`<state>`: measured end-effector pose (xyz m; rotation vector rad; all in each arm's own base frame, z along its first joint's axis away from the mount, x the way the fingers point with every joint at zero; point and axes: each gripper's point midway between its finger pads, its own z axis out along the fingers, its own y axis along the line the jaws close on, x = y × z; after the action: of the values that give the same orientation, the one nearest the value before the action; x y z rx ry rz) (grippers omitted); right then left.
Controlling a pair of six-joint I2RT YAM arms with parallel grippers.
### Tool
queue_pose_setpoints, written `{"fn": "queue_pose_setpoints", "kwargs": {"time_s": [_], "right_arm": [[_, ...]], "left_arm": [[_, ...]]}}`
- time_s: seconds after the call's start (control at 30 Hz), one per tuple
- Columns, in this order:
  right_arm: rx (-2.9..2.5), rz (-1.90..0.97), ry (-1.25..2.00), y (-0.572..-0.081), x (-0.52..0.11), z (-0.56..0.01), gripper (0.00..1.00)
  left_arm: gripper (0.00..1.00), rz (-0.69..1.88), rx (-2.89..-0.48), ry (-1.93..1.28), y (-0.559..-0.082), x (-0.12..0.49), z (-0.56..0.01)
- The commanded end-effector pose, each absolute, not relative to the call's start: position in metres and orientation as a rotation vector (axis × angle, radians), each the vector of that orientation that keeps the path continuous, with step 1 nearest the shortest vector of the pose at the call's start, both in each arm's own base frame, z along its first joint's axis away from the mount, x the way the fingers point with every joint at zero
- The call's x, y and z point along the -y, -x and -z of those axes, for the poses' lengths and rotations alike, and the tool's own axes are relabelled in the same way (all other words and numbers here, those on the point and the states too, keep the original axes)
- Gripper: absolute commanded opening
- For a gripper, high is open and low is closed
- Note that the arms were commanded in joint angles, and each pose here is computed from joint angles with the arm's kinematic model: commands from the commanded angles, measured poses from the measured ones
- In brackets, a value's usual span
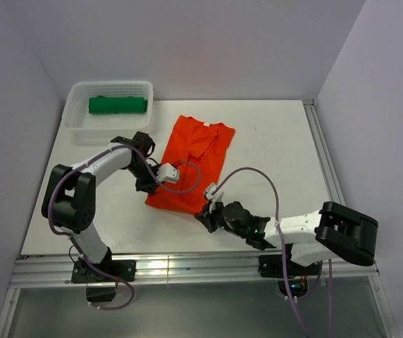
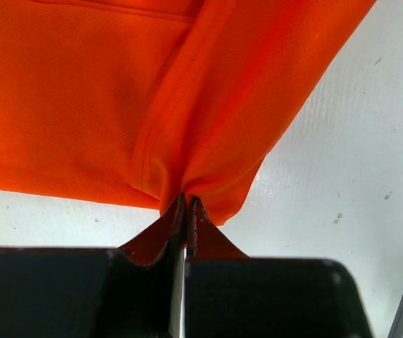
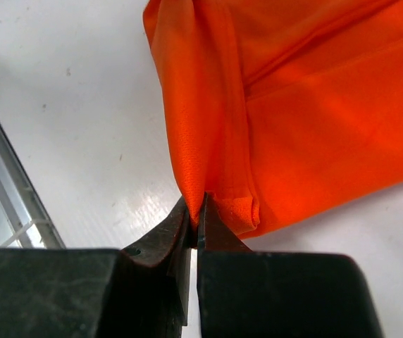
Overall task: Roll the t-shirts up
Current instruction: Roll the tshirt
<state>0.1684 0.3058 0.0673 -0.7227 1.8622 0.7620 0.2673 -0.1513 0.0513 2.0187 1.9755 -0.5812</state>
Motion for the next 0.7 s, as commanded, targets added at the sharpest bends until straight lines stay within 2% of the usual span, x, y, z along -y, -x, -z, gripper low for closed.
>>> {"fn": "queue_pose_setpoints", "kwargs": {"time_s": [0.0,0.67], "right_arm": [[-1.926,-0.858,0.634,-0.159,-0.305,-0.063,0.00],[-2.113,-1.064,0.382,-0.148,-0.307,-0.024,0.00]], "left_arm": [[0.00,0.592,-1.977,-2.008,-0.273,0.152,-0.056],[0.00,0.542,-2.027,-2.002,-0.290,0.144,-0.042]]}}
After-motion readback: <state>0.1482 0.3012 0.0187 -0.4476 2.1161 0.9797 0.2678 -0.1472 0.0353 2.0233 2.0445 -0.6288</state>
